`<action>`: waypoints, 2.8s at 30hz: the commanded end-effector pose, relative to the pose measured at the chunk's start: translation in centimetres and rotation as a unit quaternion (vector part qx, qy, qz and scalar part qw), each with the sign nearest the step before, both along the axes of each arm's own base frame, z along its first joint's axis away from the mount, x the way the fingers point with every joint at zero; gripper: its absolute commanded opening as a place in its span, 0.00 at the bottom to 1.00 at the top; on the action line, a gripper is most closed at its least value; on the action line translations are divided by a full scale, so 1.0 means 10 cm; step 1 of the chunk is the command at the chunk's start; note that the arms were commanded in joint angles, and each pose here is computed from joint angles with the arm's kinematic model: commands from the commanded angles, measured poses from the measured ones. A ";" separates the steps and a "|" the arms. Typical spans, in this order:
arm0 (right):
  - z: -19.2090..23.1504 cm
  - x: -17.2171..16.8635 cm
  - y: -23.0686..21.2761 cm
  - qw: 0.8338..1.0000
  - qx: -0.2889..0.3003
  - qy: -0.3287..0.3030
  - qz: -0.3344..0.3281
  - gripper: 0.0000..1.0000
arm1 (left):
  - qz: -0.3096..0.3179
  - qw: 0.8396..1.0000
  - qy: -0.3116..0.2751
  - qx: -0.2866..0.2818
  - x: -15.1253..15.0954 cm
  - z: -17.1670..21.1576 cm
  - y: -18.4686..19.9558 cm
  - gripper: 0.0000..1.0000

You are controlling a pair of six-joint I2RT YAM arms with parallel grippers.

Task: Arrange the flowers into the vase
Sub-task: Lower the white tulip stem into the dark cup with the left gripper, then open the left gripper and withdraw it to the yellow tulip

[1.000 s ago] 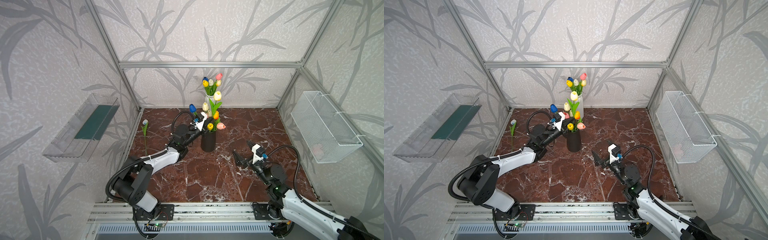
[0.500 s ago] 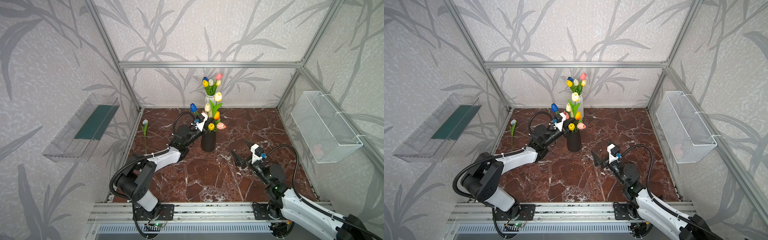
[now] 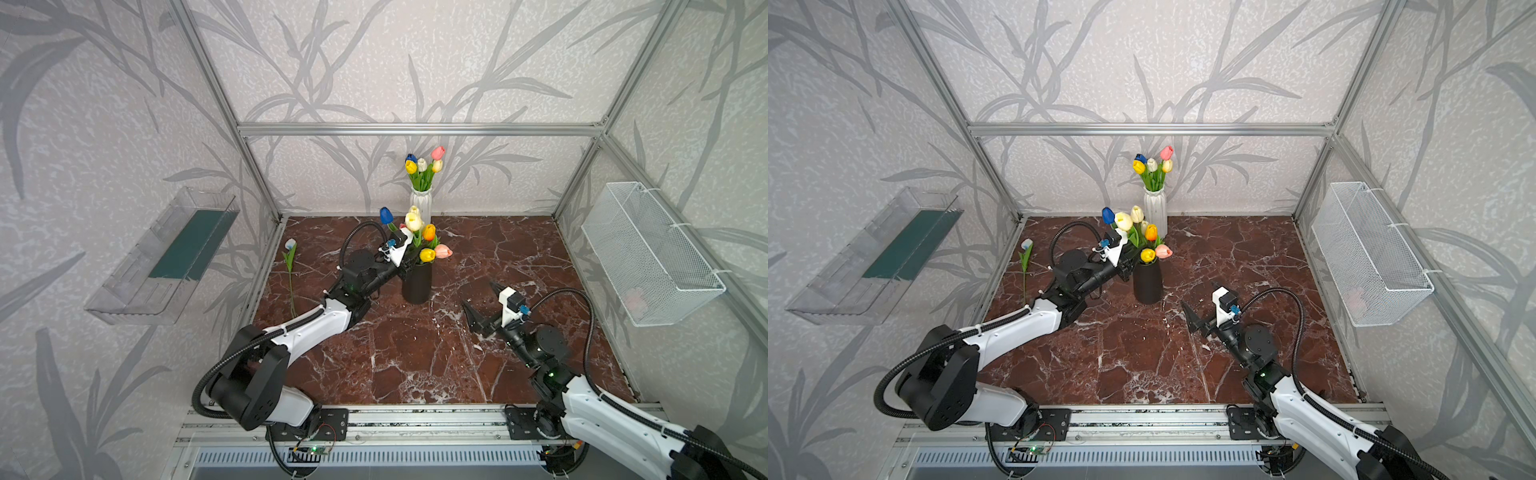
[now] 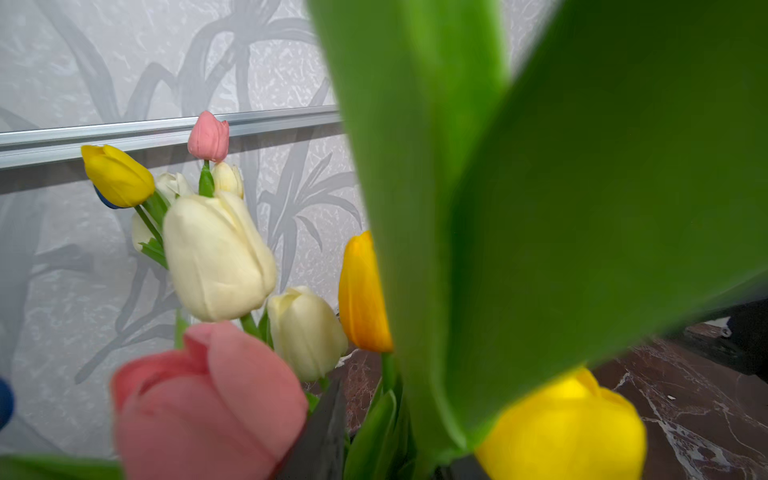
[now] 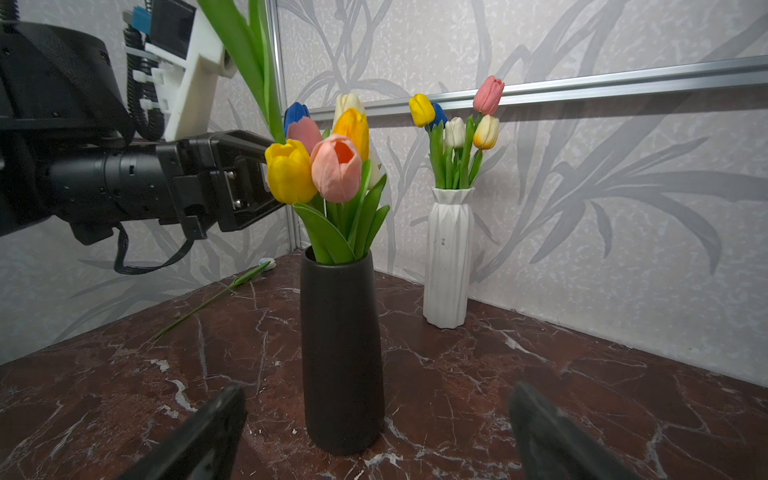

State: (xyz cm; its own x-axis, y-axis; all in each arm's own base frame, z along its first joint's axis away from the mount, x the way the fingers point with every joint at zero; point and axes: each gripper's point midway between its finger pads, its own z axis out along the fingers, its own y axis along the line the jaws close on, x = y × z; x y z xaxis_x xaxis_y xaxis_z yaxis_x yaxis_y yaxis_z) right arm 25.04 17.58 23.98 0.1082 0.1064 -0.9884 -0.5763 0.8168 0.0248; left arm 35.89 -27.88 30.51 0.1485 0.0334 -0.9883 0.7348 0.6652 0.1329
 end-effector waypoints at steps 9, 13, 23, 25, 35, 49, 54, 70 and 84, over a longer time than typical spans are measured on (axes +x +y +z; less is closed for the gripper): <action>0.41 0.06 0.13 0.999 0.004 -0.038 0.019 0.99 | 0.019 1.000 -0.015 0.016 -0.23 0.29 0.20 0.07; 0.36 0.06 0.16 0.999 0.003 -0.032 0.027 0.99 | 0.024 0.999 -0.001 0.027 -0.26 0.33 0.24 0.04; 0.32 0.07 0.16 0.999 0.000 -0.029 0.026 0.99 | 0.044 0.999 0.004 0.029 -0.20 0.30 0.28 0.00; 0.32 0.06 0.16 0.999 -0.001 -0.028 0.026 0.99 | 0.040 0.999 0.008 0.029 -0.16 0.28 0.24 0.00; 0.27 0.07 0.14 1.000 -0.002 -0.024 0.020 0.99 | 0.017 0.999 0.029 0.023 0.02 0.26 0.05 0.00; 0.22 0.10 0.16 1.000 -0.006 -0.019 0.021 0.99 | 0.007 0.997 0.078 0.023 0.06 -0.14 -0.01 0.00; 0.20 0.10 0.18 1.000 -0.007 -0.017 0.025 0.99 | 0.012 0.994 0.096 0.043 0.09 -0.39 -0.02 0.00; 0.16 0.13 0.21 0.999 -0.012 -0.014 0.027 0.99 | 0.031 0.995 0.094 0.031 -0.03 -0.25 0.14 0.49; 0.07 0.12 0.25 0.999 -0.014 -0.007 0.038 0.99 | 0.143 0.983 0.096 0.068 -0.37 -0.25 0.94 0.99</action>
